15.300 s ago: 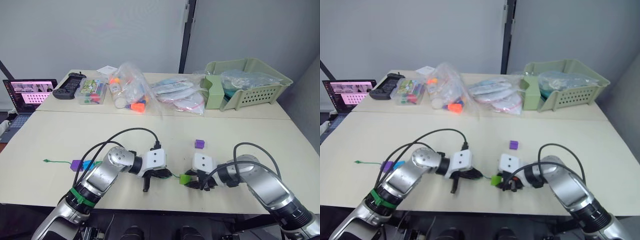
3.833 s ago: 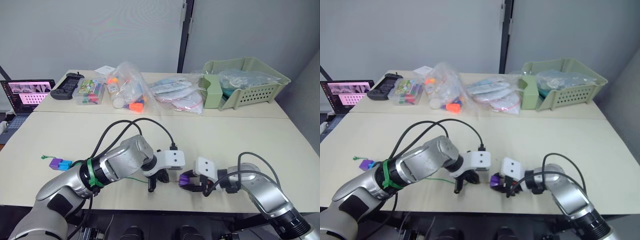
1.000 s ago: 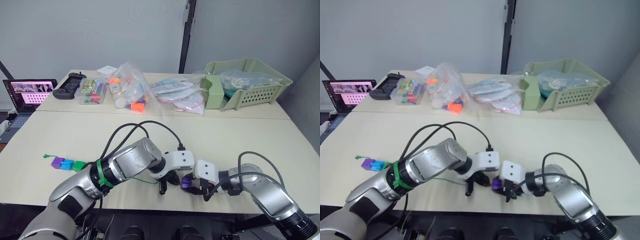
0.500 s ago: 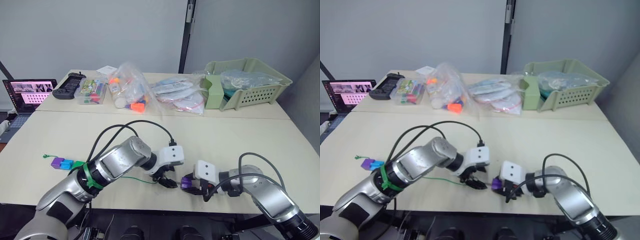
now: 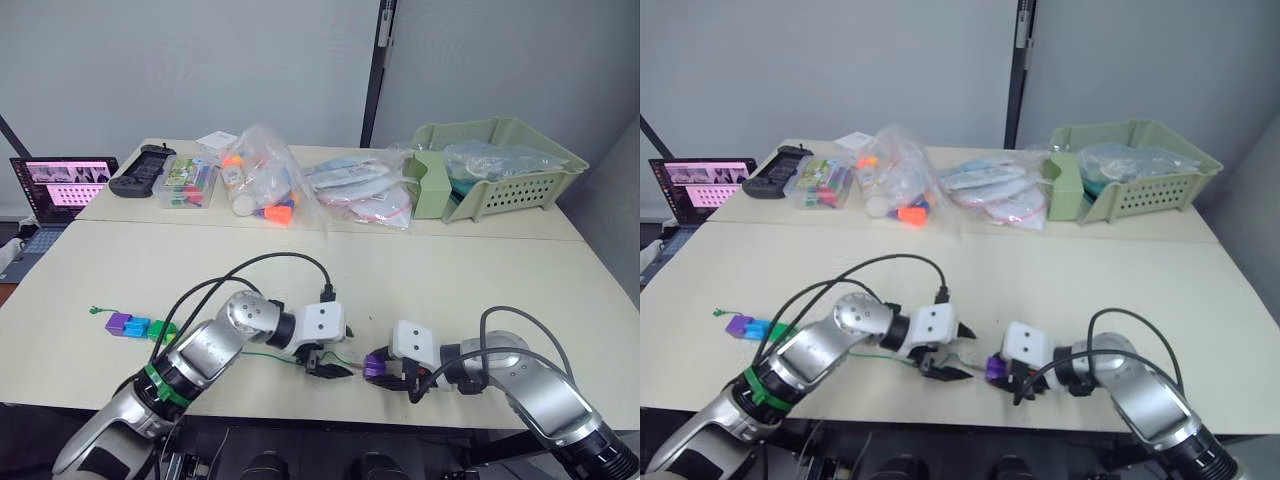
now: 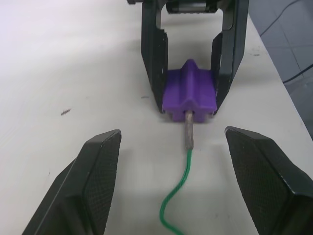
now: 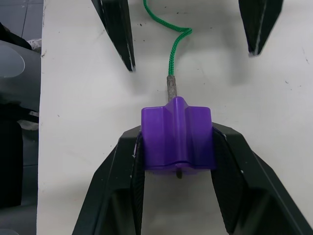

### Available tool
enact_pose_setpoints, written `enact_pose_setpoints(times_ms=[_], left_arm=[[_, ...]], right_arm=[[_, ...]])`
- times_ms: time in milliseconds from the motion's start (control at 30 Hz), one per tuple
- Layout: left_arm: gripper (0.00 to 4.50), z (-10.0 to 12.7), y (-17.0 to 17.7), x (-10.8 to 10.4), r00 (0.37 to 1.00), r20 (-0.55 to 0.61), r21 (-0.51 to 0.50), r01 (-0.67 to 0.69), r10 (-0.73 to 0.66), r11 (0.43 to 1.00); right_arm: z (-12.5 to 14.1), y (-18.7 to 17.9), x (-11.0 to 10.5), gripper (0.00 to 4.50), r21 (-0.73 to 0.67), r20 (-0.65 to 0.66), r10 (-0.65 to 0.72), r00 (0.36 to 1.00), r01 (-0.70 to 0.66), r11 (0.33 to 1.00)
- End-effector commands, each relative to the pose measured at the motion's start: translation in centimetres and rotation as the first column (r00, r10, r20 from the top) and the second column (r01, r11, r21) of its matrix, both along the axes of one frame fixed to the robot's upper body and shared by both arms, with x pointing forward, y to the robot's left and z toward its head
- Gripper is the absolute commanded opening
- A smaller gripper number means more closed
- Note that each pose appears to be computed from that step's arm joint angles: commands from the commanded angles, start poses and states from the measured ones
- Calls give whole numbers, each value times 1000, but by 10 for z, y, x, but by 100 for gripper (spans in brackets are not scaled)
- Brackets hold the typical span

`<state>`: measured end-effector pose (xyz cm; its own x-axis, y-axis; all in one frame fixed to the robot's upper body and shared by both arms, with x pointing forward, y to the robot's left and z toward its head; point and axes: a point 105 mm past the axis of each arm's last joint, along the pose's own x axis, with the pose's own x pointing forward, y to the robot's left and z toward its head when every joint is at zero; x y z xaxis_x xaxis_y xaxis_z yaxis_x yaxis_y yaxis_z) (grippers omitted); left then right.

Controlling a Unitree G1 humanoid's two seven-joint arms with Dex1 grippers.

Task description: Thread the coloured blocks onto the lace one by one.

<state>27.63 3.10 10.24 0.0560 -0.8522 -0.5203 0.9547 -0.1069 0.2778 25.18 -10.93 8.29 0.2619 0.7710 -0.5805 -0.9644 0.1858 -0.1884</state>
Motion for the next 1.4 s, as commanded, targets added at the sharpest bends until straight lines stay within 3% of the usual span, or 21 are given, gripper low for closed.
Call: enact_pose_setpoints(times_ms=[33,100,200,467,500,967,1133,1167,1200,1300,1400], left_arm=[[358,2,2,2,1000,23,-13,6,-5,1000],[358,-2,3,2,1000,19,1,13,-13,1000],[278,-10,8,3,999,41,43,16,-17,999],[15,-13,-1,2,999,35,22,14,-15,1000],[0,-13,-1,2,999,34,20,15,-16,1000],[0,-3,-29,-6,1000,-1,-46,29,-29,999],[0,-9,-25,-5,999,-51,17,5,-5,1000],[45,-8,-22,-3,998,-58,24,-8,9,1000],[57,-7,-19,-2,998,-68,31,-11,13,999],[150,-2,-12,-4,996,-88,32,4,-1,999],[246,3,-2,3,999,-48,35,-10,12,999]], right_arm=[[-8,-4,-6,136,-31,-40,-12,999,11,999],[-8,-4,-6,136,-30,-40,-14,999,12,999],[-8,-4,-6,136,-29,-41,-14,999,13,1000],[-7,-3,-6,136,-24,-42,-16,999,15,1000],[-7,-3,-7,136,-23,-42,-17,999,16,1000],[-7,-1,-6,136,-18,-42,-26,999,25,1000],[-7,0,-6,136,-16,-42,-27,999,27,1000],[-7,0,-6,136,-17,-43,-28,999,27,999],[-8,0,-6,136,-17,-44,-29,999,28,999],[-9,-1,-6,136,-19,-46,-31,998,31,999],[-10,-3,-7,136,-21,-48,-35,998,34,999]])
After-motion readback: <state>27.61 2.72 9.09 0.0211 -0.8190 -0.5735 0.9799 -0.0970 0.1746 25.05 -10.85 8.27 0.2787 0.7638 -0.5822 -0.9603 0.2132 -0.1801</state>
